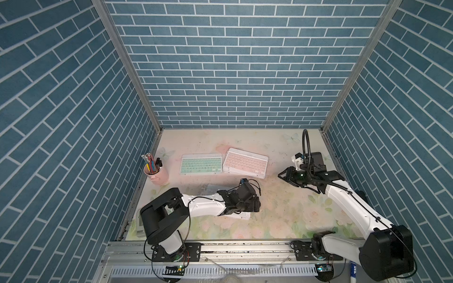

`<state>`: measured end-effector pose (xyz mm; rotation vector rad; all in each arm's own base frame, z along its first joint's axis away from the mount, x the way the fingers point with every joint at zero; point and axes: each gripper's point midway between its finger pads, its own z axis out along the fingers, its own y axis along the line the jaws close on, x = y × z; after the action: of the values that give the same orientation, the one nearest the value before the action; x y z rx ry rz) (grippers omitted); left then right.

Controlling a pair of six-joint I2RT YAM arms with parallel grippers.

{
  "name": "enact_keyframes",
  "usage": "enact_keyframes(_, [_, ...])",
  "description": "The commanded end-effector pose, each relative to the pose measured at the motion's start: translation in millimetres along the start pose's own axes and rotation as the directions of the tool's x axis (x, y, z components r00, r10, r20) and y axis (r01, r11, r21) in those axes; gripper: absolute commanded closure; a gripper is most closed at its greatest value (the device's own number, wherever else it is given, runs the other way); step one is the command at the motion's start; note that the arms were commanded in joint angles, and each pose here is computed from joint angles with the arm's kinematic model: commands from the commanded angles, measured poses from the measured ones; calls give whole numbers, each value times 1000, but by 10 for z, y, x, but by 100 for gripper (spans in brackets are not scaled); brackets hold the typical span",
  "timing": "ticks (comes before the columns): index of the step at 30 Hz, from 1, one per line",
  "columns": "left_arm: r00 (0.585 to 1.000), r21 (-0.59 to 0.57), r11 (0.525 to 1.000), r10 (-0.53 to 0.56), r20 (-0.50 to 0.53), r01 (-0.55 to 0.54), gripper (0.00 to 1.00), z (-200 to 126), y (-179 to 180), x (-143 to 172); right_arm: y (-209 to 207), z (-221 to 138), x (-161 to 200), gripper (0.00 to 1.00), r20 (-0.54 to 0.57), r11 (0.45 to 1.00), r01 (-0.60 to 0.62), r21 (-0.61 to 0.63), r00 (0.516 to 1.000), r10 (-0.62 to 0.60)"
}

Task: Stack the numeric keypads
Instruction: Move the numeric keypad to the center of the board.

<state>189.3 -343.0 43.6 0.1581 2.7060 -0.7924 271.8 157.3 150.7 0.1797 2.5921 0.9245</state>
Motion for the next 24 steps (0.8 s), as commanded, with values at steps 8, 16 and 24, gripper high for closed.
enact_keyframes(8, [995, -177, 984, 1, 103, 17, 11, -930, 683, -408, -112, 188, 558, 60, -80, 995, 45, 88, 996, -38])
enact_keyframes(16, [989, -240, 964, -84, 124, 113, 9, -1154, 1482, -426, -5, 525, 950, 60, -110, 997, 37, 68, 993, -29])
enact_keyframes(24, [990, -281, 951, -113, 84, 132, 9, -1004, 1793, -356, 71, 628, 971, 60, -136, 996, 51, 79, 990, -40])
